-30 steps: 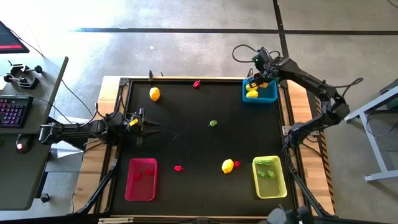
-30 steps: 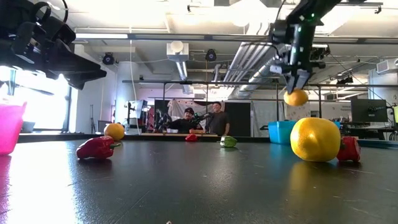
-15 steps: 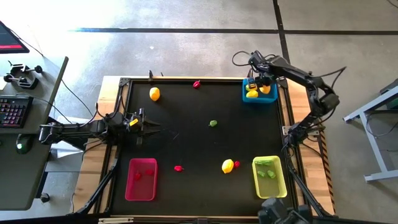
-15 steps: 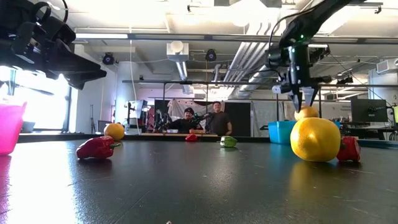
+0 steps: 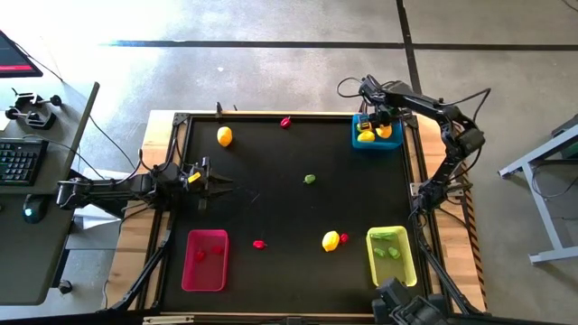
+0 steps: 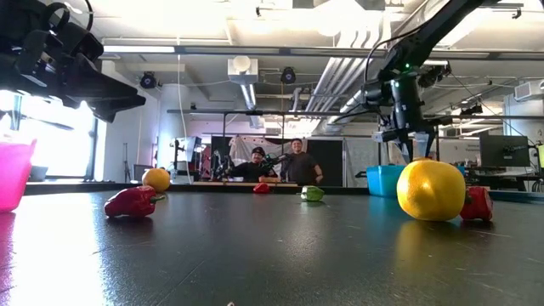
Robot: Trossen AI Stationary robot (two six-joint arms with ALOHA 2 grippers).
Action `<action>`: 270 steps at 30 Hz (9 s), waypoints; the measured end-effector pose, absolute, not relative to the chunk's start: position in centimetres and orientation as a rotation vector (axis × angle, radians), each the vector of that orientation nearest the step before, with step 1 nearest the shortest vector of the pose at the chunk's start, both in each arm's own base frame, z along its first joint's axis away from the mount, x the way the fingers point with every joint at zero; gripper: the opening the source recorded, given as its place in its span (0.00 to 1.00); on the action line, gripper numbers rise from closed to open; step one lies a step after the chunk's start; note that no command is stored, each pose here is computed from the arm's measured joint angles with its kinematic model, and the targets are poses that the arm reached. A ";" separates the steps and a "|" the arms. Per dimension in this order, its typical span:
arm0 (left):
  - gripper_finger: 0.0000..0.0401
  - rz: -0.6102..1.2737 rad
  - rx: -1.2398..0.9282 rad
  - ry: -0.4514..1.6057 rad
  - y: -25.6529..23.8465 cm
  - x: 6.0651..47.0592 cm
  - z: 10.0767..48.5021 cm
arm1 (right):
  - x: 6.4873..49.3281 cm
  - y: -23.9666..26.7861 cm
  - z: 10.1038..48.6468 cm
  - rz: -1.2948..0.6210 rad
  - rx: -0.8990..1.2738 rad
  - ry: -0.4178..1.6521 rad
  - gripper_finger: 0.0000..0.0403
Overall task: Sort produce into baskets
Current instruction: Put the yellow lemon into the blue bin, then put the green chili pepper into the yellow bin, then put the red chili pepper into the red bin
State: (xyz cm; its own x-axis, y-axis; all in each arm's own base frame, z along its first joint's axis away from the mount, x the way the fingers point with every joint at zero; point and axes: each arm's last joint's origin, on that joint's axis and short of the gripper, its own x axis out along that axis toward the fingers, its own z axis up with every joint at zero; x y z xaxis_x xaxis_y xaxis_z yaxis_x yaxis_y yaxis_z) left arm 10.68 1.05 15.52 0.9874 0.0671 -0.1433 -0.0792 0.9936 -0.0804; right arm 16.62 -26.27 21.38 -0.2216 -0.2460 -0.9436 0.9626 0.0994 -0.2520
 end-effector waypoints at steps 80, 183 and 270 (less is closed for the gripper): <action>0.31 0.074 -0.086 0.142 1.0 10.7 15.5 | 34.5 -6.2 20.4 -0.326 0.089 1.204 0.64; 0.31 0.074 -0.086 0.142 1.0 10.7 15.5 | 24.6 7.0 29.2 -0.619 0.790 1.633 0.10; 0.31 0.074 -0.062 0.117 1.1 10.7 15.8 | 26.8 -3.4 17.6 -0.291 0.352 0.696 0.01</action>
State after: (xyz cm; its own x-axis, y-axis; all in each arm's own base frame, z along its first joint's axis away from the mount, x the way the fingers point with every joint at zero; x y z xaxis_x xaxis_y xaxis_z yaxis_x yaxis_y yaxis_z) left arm 10.71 1.05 15.75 0.9904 0.0701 -0.1188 -0.0773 0.9954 -0.0571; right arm 26.82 -3.39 17.58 0.7312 -0.1435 -0.6669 0.3744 0.9016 0.2166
